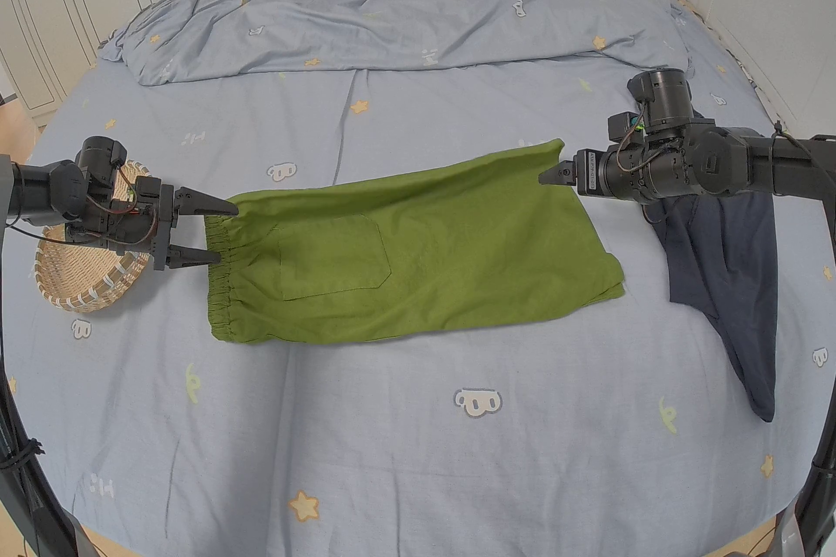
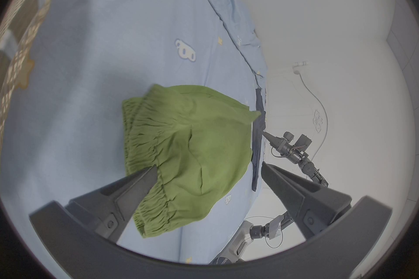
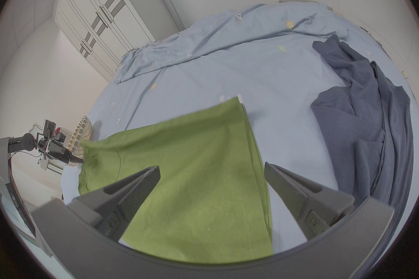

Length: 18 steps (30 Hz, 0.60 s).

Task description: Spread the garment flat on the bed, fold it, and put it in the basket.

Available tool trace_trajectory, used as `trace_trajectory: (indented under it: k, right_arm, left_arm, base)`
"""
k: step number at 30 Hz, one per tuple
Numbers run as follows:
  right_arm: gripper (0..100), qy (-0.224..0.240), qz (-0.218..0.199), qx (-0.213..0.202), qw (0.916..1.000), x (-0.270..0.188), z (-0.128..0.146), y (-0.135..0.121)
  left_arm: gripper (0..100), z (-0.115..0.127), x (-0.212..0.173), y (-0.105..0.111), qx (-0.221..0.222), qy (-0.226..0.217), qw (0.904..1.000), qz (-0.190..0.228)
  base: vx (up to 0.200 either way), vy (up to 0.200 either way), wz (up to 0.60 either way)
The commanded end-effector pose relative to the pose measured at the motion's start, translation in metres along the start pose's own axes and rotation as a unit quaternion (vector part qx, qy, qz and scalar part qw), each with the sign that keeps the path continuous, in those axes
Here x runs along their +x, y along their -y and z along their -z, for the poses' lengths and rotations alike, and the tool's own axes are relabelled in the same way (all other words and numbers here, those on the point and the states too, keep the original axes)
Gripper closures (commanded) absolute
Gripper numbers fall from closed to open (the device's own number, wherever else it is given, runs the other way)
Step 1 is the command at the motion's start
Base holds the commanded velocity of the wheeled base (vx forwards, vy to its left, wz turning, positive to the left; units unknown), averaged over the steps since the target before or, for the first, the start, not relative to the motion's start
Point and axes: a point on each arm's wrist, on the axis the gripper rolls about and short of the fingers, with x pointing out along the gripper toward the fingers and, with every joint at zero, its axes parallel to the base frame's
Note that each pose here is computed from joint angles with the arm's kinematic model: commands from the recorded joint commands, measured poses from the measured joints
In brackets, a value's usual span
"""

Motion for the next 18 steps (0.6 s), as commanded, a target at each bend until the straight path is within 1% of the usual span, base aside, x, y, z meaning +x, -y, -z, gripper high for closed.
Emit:
trace_trajectory:
  k: [1, 5, 6, 7, 9, 16, 18]
  right_arm:
    - [0, -0.001, -0.003, -0.002, 1.0, -0.004, 0.001, -0.004]
    - [0, 0.003, -0.005, -0.004, 1.0, -0.016, -0.001, -0.008]
    - [0, 0.003, -0.005, -0.004, 1.0, -0.016, -0.001, -0.008]
    - [0, 0.004, -0.007, -0.004, 1.0, -0.025, -0.001, -0.01]
    - [0, 0.005, -0.011, -0.006, 0.9999, -0.035, 0.0, -0.013]
    - [0, -0.006, -0.015, -0.006, 0.9999, -0.057, 0.009, -0.017]
    - [0, -0.012, -0.013, -0.005, 0.9998, -0.065, 0.017, -0.016]
  left_arm:
    - [0, -0.007, 0.008, 0.002, 0.004, 0.002, 1.0, 0.007]
    - [0, -0.022, 0.012, 0.003, -0.01, 0.023, 0.9996, 0.015]
    - [0, -0.022, 0.012, 0.003, -0.01, 0.023, 0.9996, 0.015]
    - [0, -0.031, 0.016, -0.004, -0.015, 0.039, 0.9989, 0.019]
    - [0, -0.035, 0.015, -0.007, -0.019, 0.05, 0.9983, 0.022]
    - [0, -0.037, 0.014, -0.008, -0.024, 0.062, 0.9975, 0.025]
    - [0, -0.038, 0.015, -0.009, -0.022, 0.065, 0.9974, 0.022]
  base:
    - [0.0, 0.0, 0.0]
    - [0.0, 0.0, 0.0]
    - [0.0, 0.0, 0.0]
    - [0.0, 0.0, 0.0]
    - [0.0, 0.0, 0.0]
    - [0.0, 0.0, 0.0]
    - [0.0, 0.0, 0.0]
